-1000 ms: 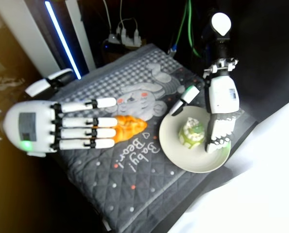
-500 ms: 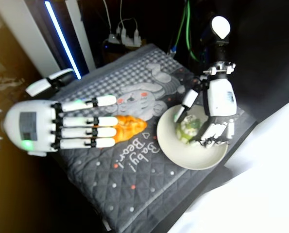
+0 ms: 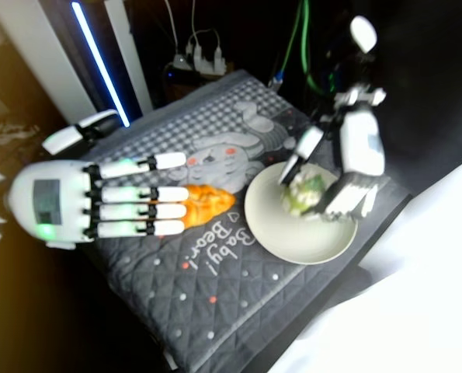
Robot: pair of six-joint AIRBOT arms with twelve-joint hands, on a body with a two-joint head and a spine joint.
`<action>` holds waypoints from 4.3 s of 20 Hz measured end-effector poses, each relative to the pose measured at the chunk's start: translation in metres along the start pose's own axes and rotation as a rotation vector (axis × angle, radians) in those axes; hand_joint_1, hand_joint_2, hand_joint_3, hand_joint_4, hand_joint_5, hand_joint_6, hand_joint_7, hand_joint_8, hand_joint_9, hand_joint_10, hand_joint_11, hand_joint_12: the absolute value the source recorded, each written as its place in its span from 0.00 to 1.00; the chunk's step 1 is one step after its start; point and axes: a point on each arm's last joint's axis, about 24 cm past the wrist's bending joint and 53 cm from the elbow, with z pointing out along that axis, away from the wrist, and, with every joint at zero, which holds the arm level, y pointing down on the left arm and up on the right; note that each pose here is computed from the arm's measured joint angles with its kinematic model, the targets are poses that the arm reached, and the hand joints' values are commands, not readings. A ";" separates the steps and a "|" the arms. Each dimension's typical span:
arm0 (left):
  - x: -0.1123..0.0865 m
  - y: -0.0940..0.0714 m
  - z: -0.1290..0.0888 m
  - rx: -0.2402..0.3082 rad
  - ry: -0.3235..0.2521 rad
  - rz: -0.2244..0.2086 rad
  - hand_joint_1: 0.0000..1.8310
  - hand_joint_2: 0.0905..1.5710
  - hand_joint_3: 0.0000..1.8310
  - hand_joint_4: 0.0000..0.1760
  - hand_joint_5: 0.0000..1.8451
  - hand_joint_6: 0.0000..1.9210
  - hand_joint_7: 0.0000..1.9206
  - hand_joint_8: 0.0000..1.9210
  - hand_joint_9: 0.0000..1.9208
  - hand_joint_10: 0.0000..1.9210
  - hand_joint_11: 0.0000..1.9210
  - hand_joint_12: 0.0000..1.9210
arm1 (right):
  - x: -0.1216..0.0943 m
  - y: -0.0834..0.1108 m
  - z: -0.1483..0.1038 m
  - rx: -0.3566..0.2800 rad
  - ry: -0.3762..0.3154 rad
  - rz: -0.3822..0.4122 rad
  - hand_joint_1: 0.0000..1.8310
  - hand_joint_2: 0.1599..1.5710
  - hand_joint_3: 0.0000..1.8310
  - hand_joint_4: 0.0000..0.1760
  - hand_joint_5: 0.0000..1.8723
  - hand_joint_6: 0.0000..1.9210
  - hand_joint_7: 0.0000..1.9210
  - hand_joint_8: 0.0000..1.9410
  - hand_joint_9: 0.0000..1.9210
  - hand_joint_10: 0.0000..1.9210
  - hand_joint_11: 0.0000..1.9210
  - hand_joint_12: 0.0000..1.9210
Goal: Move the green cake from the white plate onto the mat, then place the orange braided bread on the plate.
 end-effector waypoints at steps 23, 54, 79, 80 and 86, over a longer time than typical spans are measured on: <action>0.050 -0.043 -0.131 0.132 0.228 0.160 0.64 0.61 0.00 0.00 0.70 0.21 0.60 0.11 0.60 0.11 0.41 0.57 | -0.007 -0.002 -0.002 0.028 0.002 -0.018 0.23 0.33 0.00 1.00 0.00 0.00 0.00 0.00 0.00 0.00 0.00 0.00; 0.133 0.043 -0.140 -0.035 0.317 0.032 0.43 0.38 0.00 1.00 0.03 0.00 0.02 0.00 0.00 0.00 0.00 0.00 | -0.004 -0.010 -0.003 0.063 0.014 -0.019 0.17 0.37 0.02 0.73 0.00 0.00 0.00 0.00 0.00 0.00 0.00 0.00; 0.088 0.037 -0.168 -0.044 0.223 0.033 0.40 0.40 0.00 0.53 0.07 0.00 0.10 0.00 0.11 0.00 0.00 0.41 | 0.053 -0.064 0.042 0.231 0.258 -0.112 0.36 0.38 0.00 0.09 0.13 0.00 0.13 0.00 0.11 0.00 0.10 0.09; 0.084 0.033 -0.167 -0.029 0.206 0.026 0.42 0.39 0.00 0.51 0.08 0.00 0.10 0.00 0.10 0.00 0.00 0.43 | 0.052 -0.065 0.042 0.236 0.254 -0.108 0.36 0.37 0.00 0.09 0.14 0.00 0.13 0.00 0.11 0.00 0.08 0.08; 0.060 0.015 -0.170 0.030 0.121 0.053 0.40 0.42 0.00 0.56 0.07 0.00 0.10 0.00 0.13 0.00 0.00 0.42 | 0.056 -0.070 0.039 0.253 0.281 -0.120 0.39 0.35 0.00 0.21 0.16 0.01 0.16 0.01 0.12 0.00 0.08 0.08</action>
